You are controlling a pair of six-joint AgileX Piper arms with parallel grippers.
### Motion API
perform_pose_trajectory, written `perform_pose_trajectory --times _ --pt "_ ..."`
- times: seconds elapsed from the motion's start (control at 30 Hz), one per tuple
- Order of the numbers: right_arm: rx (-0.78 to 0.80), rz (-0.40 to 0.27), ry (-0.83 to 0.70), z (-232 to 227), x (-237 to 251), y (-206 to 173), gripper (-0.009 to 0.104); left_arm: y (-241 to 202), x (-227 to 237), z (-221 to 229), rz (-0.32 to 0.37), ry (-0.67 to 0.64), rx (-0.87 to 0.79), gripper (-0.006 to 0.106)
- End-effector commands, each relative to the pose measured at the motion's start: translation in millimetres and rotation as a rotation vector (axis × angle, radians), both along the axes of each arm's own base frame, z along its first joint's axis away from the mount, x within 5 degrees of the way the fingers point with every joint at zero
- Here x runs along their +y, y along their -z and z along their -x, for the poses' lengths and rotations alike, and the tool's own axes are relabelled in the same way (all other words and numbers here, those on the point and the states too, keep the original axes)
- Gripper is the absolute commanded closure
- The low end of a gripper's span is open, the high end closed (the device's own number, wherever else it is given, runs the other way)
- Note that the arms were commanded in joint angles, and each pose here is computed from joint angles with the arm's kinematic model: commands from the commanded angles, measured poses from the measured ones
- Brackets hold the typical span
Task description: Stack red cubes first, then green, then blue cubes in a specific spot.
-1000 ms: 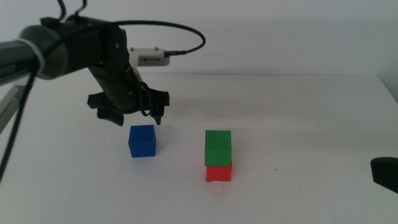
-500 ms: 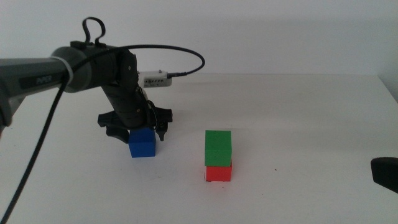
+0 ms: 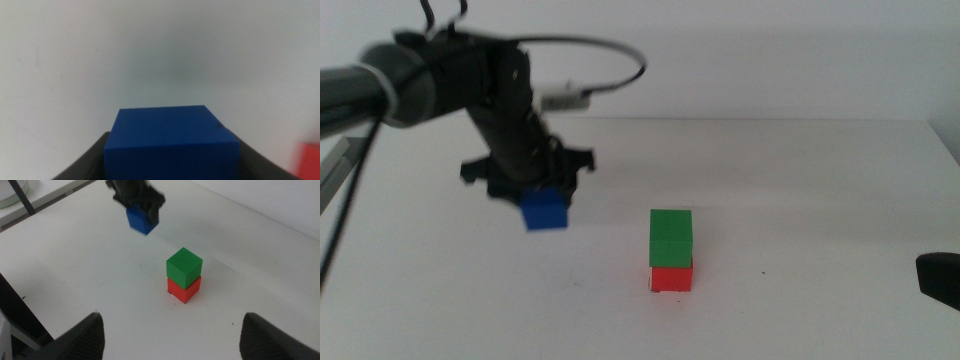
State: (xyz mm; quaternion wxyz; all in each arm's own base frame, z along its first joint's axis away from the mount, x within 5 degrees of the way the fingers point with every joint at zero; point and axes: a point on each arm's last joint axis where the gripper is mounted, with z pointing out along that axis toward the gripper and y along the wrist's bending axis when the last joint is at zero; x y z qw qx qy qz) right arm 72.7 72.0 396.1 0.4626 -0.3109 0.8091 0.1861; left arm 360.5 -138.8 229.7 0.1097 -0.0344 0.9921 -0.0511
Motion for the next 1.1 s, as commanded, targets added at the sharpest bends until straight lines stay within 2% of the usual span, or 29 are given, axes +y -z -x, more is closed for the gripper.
perform_pose_trajectory --times 0.0,0.07,0.23,0.43,0.73,1.07 --pt "-0.017 0.005 0.002 -0.1 -1.5 -0.3 0.002 -37.5 -20.6 22.1 0.012 0.009 -0.09 0.102" --pt "-0.017 0.005 0.002 -0.1 -1.5 -0.3 0.002 -60.3 -41.0 39.4 0.011 0.018 -0.139 0.102" --pt "-0.017 0.005 0.002 -0.1 -1.5 -0.3 0.002 -88.6 -91.6 62.0 -0.018 0.091 -0.132 0.102" --pt "-0.017 0.005 0.002 -0.1 -1.5 -0.3 0.002 -88.0 -136.3 60.1 -0.034 0.119 -0.187 0.102" --pt "-0.017 0.005 0.002 -0.1 -1.5 -0.3 0.002 -64.5 -146.1 54.7 -0.039 0.108 -0.121 0.102" --pt "-0.017 0.005 0.002 -0.1 -1.5 -0.3 0.002 -48.1 -154.9 50.3 -0.01 0.107 -0.087 0.102"
